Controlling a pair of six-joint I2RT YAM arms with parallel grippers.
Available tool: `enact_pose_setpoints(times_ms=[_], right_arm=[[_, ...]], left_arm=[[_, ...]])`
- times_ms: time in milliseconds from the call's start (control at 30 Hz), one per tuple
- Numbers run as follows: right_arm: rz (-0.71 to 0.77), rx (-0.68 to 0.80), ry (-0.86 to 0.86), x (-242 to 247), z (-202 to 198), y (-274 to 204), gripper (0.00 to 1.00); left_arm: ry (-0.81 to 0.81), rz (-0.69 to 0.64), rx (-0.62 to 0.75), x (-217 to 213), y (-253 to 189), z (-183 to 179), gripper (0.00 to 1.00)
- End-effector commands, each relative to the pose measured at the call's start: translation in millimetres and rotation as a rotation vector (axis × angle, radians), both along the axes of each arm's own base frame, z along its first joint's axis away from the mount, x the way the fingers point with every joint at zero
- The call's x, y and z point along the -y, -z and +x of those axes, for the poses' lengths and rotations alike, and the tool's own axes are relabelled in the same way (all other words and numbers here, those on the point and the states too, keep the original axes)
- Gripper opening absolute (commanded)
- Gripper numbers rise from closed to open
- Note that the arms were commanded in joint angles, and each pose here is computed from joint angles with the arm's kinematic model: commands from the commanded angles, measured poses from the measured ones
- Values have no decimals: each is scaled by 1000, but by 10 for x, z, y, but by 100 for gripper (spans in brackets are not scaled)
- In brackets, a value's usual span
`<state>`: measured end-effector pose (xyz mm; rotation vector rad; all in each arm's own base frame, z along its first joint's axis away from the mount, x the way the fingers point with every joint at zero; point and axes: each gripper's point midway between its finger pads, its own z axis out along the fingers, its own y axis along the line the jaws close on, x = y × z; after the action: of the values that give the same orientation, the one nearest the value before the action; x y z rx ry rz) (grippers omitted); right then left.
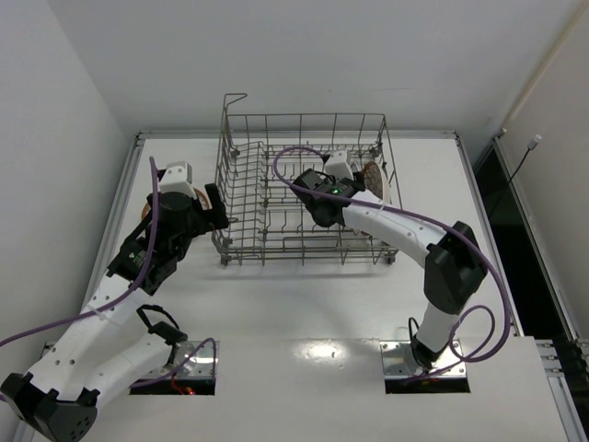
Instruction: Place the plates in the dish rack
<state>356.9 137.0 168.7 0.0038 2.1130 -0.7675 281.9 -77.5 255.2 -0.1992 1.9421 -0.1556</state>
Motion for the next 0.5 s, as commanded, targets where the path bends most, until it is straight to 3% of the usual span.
enact_pose_setpoints(times_ms=[0,233,367,467], right_arm=[[112,67,0,-62,20,-335,44],[261,141,-87,-140,-121,-1036,64],[425,171,-199,-151,-351,-1328,66],[547,214,-304,-158,-553,-1484,66]], left_arm=[[-15,-27,74,-22,-293,-3,100],[-184,-1,78,-321,-281,-40,100],[-331,45,61,-578,-211,-92,100],[-339,83,18,-557,-82,-16,100]])
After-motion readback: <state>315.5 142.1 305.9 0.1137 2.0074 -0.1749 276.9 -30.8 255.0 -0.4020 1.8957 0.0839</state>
